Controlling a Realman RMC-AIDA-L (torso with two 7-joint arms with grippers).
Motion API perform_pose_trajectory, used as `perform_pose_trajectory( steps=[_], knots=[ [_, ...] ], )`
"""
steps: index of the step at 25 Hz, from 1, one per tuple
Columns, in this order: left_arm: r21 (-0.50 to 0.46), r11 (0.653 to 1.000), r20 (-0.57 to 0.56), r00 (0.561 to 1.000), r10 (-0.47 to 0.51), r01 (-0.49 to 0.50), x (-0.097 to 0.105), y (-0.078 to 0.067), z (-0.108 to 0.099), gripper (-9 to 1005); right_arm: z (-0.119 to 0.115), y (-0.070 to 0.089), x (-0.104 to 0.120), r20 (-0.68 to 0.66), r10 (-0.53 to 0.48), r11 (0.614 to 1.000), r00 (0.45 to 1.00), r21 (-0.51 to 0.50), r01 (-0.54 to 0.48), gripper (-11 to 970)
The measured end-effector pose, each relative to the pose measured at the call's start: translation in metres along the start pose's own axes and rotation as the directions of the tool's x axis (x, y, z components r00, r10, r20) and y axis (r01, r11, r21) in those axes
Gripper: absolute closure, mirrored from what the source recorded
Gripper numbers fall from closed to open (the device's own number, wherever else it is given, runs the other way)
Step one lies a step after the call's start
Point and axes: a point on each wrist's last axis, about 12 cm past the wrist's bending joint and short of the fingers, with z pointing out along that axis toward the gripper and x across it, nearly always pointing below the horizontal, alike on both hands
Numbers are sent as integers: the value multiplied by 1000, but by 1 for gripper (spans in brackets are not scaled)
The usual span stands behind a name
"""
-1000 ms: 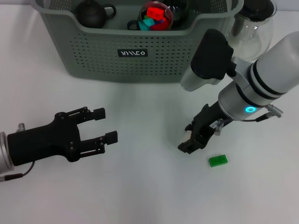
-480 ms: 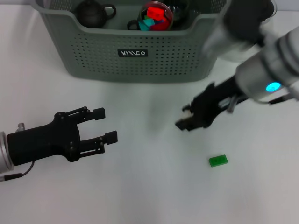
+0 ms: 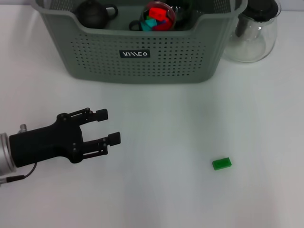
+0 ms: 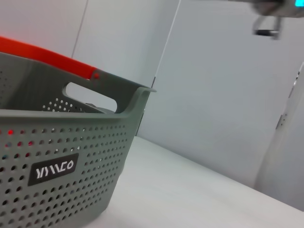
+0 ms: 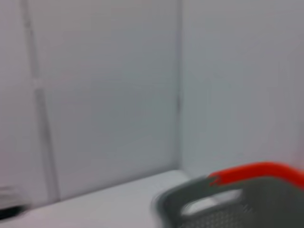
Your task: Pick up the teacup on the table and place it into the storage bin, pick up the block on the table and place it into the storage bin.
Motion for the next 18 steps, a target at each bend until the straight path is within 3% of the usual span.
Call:
perform_pose_trajectory(
  steps=[7,11,14,18],
  knots=[
    [1,1000,0,1000,-1,1,0,0,1,232,87,-34,-6,-223,84,958,971,286,-17,522],
    [2,1000,1,1000,-2,1,0,0,1,232,130,-49,5,-392,115,935,913,354,35,523],
    [3,1000,1,1000,-1,0,-1,0,1,232,147,-53,16,-451,121,926,884,373,64,522],
    [4,1000,2,1000,-2,1,-1,0,2,232,153,-53,18,-437,117,924,892,378,63,516]
  ],
)
